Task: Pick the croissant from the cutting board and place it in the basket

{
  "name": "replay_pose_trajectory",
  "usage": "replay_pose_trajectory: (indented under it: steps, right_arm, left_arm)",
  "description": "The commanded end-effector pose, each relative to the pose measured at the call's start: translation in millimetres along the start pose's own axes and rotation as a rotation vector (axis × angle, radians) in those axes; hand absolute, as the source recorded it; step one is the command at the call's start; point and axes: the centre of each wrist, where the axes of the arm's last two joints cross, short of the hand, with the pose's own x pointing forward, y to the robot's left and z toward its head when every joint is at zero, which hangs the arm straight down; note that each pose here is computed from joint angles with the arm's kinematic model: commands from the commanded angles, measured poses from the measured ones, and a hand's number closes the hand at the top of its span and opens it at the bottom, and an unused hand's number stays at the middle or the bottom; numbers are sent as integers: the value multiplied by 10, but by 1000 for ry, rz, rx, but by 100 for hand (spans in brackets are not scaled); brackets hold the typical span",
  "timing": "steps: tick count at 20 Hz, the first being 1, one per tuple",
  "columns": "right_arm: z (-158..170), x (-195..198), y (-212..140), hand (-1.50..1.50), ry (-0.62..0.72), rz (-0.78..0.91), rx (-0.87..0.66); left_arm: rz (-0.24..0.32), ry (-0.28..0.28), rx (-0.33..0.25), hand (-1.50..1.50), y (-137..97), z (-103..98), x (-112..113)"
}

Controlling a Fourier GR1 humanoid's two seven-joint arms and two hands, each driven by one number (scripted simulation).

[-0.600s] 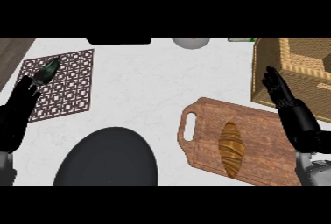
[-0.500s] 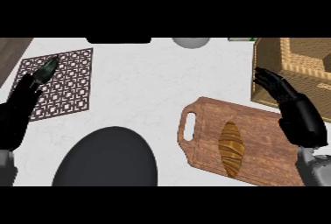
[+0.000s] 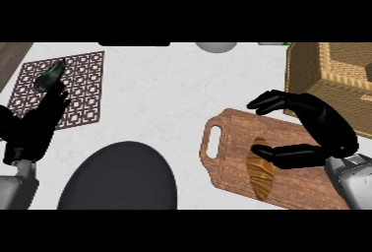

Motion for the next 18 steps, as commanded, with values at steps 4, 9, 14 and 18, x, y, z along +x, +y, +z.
replay_pose_trajectory:
  steps: [4,9,14,18]
  right_arm:
    - [-272,311,920,-150,-61,103,-39]
    - [-424,866,717,-150,188,166,48]
    - [-587,1038,225,-150,423,604,80]
    - [-713,1390,-133,-150,588,799,24]
  left_arm:
    - [16,24,-19,0,-36,-60,-58]
    - [17,28,4,0,69,-165,-32]
    - [5,48,11,0,94,-94,-154]
    - [1,43,7,0,32,-116,-116]
